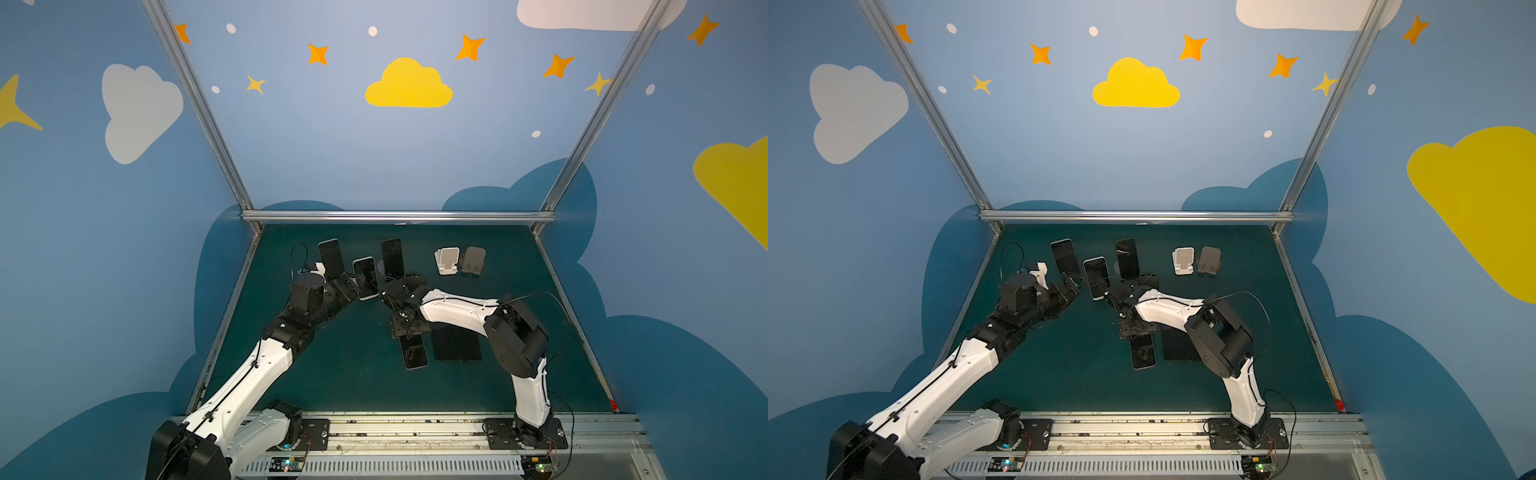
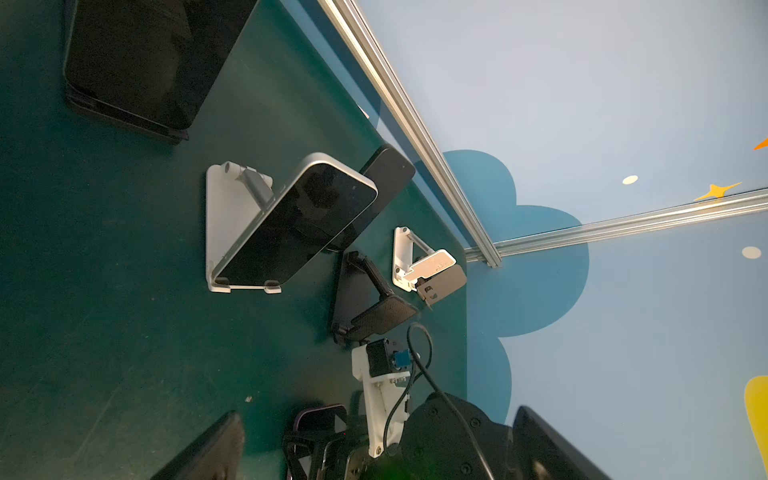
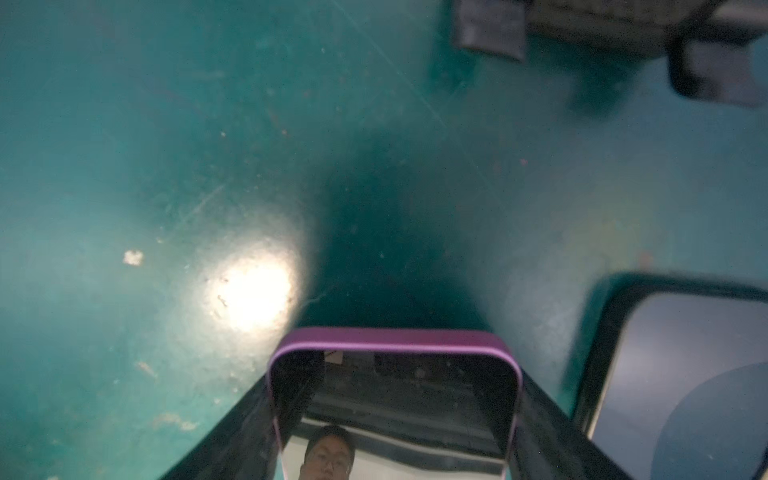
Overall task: Remove the phone from the phone stand
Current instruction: 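Lay the purple-edged phone flat on the table with the right gripper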
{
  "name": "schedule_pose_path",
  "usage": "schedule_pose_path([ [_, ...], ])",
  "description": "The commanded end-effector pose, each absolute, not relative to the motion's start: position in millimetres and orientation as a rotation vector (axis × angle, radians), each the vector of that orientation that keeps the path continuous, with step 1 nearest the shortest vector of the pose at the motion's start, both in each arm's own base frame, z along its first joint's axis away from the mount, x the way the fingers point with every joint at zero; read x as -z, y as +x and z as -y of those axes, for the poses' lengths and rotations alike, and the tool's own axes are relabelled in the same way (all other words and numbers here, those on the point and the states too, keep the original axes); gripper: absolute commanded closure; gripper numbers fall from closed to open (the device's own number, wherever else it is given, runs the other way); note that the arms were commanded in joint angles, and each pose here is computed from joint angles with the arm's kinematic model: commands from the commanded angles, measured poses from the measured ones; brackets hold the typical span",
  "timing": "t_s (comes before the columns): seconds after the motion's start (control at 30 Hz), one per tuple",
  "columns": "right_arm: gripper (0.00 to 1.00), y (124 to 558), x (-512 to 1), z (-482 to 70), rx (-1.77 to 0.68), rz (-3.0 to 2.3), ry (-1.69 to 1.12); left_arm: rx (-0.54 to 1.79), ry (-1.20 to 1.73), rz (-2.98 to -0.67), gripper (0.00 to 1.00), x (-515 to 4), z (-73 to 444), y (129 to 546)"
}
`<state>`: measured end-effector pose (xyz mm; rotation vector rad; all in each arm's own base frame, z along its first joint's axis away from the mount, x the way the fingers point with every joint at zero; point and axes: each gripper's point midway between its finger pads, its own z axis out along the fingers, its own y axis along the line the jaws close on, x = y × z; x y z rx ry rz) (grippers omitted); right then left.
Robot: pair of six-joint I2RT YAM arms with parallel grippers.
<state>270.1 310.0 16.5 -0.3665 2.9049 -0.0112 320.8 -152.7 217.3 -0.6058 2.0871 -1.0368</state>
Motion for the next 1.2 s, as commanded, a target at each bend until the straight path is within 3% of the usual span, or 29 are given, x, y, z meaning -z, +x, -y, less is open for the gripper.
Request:
schedule_pose_path([
  [0.0, 0.21, 251.4, 43.8, -267.5, 0.310, -3.030, -0.440, 1.051, -0.591, -2.066, 0.00, -225.5, 153.1, 319.8],
  [0.27, 0.18, 248.8, 49.0, -270.3, 0.266, -3.038, -0.428, 1.052, -0.591, -2.066, 0.00, -225.2, 153.7, 319.5],
  [0.6, 0.26, 257.8, 19.5, -247.0, 0.310, -2.917, -0.367, 1.038, -0.595, -2.071, 0.00, -222.6, 152.2, 320.4],
  [1.17, 0.24, 261.3, 6.0, -233.7, 0.276, -2.923, -0.382, 1.039, -0.593, -2.073, 0.00, -221.9, 153.1, 321.1],
])
